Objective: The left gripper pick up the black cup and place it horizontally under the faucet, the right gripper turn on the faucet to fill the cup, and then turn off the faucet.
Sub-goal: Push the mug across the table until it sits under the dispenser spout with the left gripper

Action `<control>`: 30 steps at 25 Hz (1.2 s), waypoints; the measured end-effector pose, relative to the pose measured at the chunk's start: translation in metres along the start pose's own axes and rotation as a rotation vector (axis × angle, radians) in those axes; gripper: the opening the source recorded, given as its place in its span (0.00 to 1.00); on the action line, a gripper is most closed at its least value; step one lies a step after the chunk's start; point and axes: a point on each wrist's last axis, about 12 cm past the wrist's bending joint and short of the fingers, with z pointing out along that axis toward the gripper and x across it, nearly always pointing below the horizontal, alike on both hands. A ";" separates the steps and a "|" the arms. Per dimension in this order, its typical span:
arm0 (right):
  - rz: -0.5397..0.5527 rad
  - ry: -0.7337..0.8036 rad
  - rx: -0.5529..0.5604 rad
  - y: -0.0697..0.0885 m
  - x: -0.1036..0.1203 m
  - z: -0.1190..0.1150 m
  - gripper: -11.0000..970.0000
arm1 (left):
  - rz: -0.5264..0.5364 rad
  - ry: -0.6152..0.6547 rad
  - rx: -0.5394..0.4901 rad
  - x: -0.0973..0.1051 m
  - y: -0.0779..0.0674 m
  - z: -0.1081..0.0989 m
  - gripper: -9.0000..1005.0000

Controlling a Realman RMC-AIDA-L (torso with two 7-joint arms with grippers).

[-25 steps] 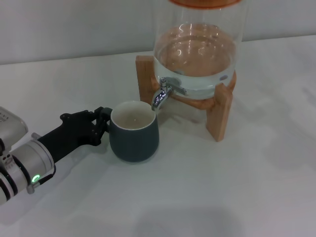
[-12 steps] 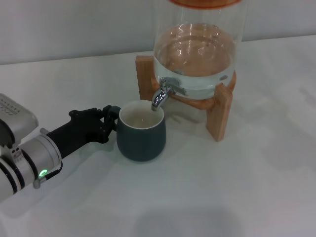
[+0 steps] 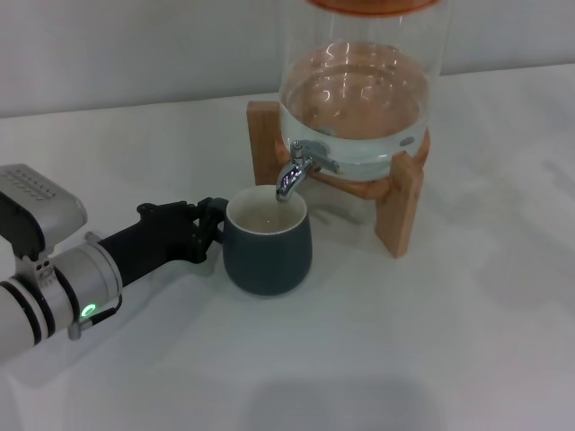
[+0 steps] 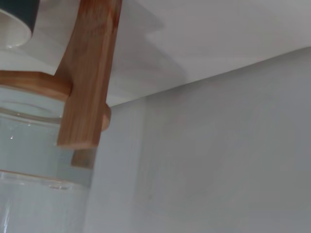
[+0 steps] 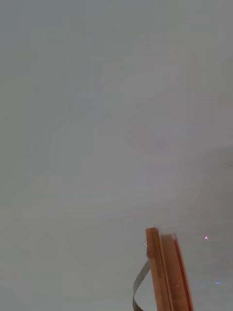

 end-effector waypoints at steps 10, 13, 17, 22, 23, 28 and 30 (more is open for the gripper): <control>0.001 0.000 0.000 0.000 0.000 0.000 0.80 | 0.025 -0.011 0.032 -0.010 -0.005 0.010 0.14; 0.000 0.000 0.000 0.000 0.000 0.000 0.80 | 0.038 -0.004 0.046 -0.010 -0.007 0.011 0.14; 0.001 -0.008 0.004 0.000 0.000 -0.001 0.80 | 0.045 0.002 0.057 -0.010 -0.009 0.012 0.15; 0.000 -0.010 0.006 0.000 -0.001 -0.001 0.80 | 0.027 -0.016 0.051 -0.008 -0.008 0.008 0.15; -0.001 -0.011 0.005 0.000 -0.001 -0.001 0.80 | 0.026 -0.019 0.050 -0.008 -0.008 0.008 0.16; -0.003 -0.013 0.002 0.000 -0.002 0.001 0.80 | 0.025 -0.023 0.046 -0.009 -0.007 0.008 0.19; -0.003 -0.013 0.002 0.000 -0.002 0.001 0.80 | 0.025 -0.024 0.043 -0.009 -0.006 0.007 0.21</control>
